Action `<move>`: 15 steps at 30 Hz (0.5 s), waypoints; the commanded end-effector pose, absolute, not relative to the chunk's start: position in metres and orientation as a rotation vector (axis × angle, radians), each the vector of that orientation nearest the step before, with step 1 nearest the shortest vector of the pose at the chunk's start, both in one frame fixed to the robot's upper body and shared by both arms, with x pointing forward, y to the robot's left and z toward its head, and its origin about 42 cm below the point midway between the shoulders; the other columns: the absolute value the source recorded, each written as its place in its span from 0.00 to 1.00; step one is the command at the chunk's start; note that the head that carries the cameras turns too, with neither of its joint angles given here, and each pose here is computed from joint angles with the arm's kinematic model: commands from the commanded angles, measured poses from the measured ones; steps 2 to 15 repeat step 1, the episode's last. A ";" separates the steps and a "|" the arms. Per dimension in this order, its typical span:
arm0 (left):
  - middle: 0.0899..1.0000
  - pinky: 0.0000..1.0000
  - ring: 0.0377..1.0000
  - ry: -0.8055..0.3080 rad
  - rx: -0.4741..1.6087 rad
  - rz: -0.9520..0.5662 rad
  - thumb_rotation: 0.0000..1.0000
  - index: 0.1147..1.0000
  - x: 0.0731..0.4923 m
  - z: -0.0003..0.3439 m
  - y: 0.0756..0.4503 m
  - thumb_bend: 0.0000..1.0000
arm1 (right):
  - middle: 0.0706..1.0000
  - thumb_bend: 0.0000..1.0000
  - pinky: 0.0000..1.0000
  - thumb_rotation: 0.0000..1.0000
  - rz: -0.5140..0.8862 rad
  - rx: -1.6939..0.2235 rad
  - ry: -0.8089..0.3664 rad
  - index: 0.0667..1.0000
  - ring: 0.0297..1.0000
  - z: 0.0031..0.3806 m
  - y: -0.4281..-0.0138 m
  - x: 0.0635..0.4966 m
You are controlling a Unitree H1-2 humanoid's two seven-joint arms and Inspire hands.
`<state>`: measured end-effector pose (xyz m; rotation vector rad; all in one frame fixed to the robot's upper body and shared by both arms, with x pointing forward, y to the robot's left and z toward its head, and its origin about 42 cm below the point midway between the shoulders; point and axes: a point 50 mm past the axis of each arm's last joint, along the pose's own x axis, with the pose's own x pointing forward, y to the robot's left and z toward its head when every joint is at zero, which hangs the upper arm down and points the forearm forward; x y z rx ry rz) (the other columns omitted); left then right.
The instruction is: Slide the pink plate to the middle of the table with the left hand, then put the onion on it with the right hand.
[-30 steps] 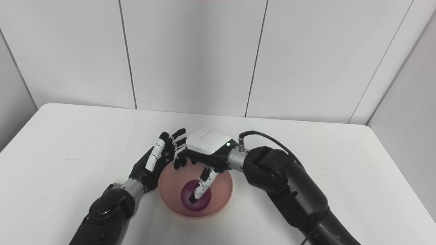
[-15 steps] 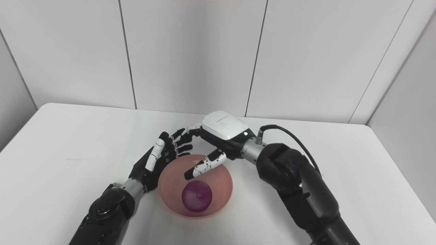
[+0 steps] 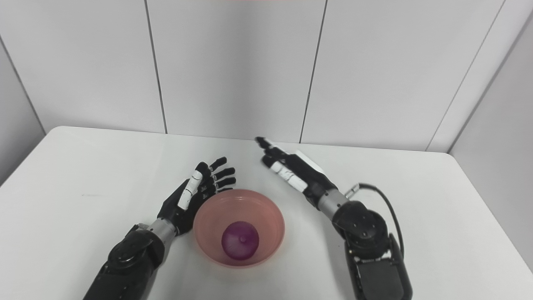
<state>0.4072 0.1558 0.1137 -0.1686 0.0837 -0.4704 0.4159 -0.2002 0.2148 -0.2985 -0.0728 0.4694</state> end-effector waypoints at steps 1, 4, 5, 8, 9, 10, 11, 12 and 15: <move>0.88 0.84 0.87 0.279 -0.155 -0.443 0.90 0.92 0.390 0.074 0.165 0.80 | 1.00 1.00 1.00 1.00 0.384 -0.207 -0.108 1.00 1.00 0.227 -0.200 0.421; 0.88 0.84 0.87 0.279 -0.155 -0.443 0.90 0.92 0.390 0.074 0.165 0.80 | 1.00 1.00 1.00 1.00 0.384 -0.207 -0.108 1.00 1.00 0.227 -0.200 0.421; 0.88 0.84 0.87 0.279 -0.155 -0.443 0.90 0.92 0.390 0.074 0.165 0.80 | 1.00 1.00 1.00 1.00 0.384 -0.207 -0.108 1.00 1.00 0.227 -0.200 0.421; 0.88 0.84 0.87 0.279 -0.155 -0.443 0.90 0.92 0.390 0.074 0.165 0.80 | 1.00 1.00 1.00 1.00 0.384 -0.207 -0.108 1.00 1.00 0.227 -0.200 0.421; 0.88 0.84 0.87 0.279 -0.155 -0.443 0.90 0.92 0.390 0.074 0.165 0.80 | 1.00 1.00 1.00 1.00 0.384 -0.207 -0.108 1.00 1.00 0.227 -0.200 0.421; 0.88 0.84 0.87 0.279 -0.155 -0.443 0.90 0.92 0.390 0.074 0.165 0.80 | 1.00 1.00 1.00 1.00 0.384 -0.207 -0.108 1.00 1.00 0.227 -0.200 0.421; 0.88 0.84 0.87 0.279 -0.155 -0.443 0.90 0.92 0.390 0.074 0.165 0.80 | 1.00 1.00 1.00 1.00 0.384 -0.207 -0.108 1.00 1.00 0.227 -0.200 0.421; 0.88 0.84 0.87 0.279 -0.155 -0.443 0.90 0.92 0.390 0.074 0.165 0.80 | 1.00 1.00 1.00 1.00 0.384 -0.207 -0.108 1.00 1.00 0.227 -0.200 0.421; 0.88 0.84 0.87 0.279 -0.155 -0.443 0.90 0.92 0.390 0.074 0.165 0.80 | 1.00 1.00 1.00 1.00 0.384 -0.207 -0.108 1.00 1.00 0.227 -0.200 0.421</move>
